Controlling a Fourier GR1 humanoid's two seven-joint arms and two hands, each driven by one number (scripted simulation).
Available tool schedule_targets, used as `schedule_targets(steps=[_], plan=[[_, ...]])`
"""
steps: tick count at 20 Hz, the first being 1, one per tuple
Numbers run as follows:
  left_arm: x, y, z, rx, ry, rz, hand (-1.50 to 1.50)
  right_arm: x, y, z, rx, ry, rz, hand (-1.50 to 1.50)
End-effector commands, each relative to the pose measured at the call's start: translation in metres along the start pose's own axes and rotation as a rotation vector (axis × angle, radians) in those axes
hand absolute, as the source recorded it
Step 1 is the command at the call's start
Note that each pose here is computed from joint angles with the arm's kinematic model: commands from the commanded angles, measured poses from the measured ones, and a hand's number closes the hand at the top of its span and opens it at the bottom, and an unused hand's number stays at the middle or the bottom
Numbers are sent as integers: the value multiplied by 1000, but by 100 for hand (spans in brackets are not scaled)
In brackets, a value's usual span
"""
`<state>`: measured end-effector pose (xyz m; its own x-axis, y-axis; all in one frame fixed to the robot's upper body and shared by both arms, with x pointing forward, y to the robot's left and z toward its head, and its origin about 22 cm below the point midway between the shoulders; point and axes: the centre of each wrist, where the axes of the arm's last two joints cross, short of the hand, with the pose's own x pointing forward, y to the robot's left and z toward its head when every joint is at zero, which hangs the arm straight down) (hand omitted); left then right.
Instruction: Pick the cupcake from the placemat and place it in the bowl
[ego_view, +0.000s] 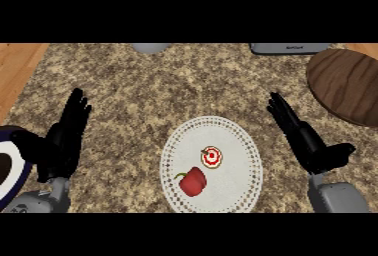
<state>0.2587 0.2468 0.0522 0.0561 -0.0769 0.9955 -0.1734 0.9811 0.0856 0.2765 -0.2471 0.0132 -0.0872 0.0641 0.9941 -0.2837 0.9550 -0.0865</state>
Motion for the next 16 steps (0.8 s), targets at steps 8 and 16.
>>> schedule_targets(steps=[8, 16], plan=[[7, 46, -11, 83, -54, -177, 0, 32, -65, 32, -391, 182, 762, -150], [7, 61, -11, 80, -52, -195, 0, 8, 53, 71, -670, 138, 698, -150]])
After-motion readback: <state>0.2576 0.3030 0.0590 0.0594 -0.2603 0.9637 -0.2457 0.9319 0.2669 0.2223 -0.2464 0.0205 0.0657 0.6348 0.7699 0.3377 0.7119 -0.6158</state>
